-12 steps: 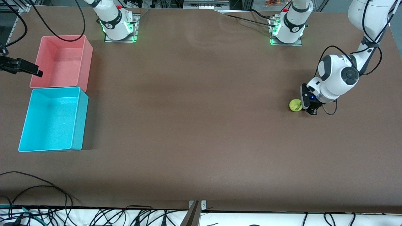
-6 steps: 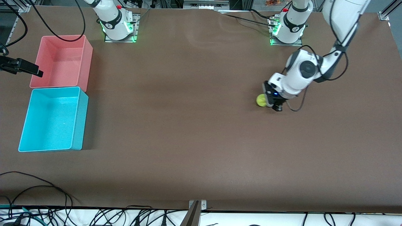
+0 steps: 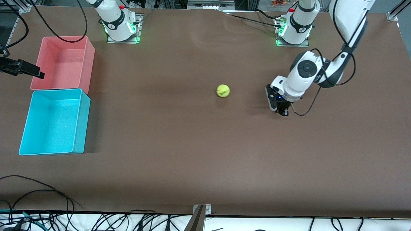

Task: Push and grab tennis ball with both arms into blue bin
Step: 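Push the tennis ball with the left gripper toward the right gripper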

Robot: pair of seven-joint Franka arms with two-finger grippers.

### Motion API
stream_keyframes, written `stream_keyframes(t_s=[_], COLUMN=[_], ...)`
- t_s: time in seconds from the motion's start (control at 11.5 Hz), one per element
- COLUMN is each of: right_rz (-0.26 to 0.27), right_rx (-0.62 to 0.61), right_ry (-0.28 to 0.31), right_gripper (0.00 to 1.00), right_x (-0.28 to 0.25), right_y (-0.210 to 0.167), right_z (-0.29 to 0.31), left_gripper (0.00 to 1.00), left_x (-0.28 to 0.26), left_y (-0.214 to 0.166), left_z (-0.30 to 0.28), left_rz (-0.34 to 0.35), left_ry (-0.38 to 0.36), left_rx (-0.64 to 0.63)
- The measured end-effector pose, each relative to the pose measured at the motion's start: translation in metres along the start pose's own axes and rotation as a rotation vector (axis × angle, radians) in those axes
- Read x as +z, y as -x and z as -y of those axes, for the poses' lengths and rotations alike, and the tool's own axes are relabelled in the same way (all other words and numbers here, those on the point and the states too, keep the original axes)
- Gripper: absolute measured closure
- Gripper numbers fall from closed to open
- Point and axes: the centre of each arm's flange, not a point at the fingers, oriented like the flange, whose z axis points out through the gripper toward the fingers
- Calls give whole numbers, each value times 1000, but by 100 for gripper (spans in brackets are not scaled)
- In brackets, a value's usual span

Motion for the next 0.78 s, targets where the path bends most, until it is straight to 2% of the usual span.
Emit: stream_keyframes(t_s=[0.26, 0.43, 0.61, 0.78], right_rz=[1, 11, 40, 76], right_rx=[-2, -19, -37, -38], right_ry=[0, 1, 4, 5], right_gripper=[0, 0, 0, 0], right_x=[1, 5, 18, 35], right_y=[0, -1, -1, -1], right_z=[1, 11, 22, 23], left_gripper=[99, 99, 99, 99], left_x=[3, 3, -3, -16], left_y=[51, 94, 151, 203], left_z=[18, 26, 36, 52], left_rz=[27, 65, 95, 83], left_ry=[5, 36, 70, 77], left_rx=[-28, -101, -248, -413])
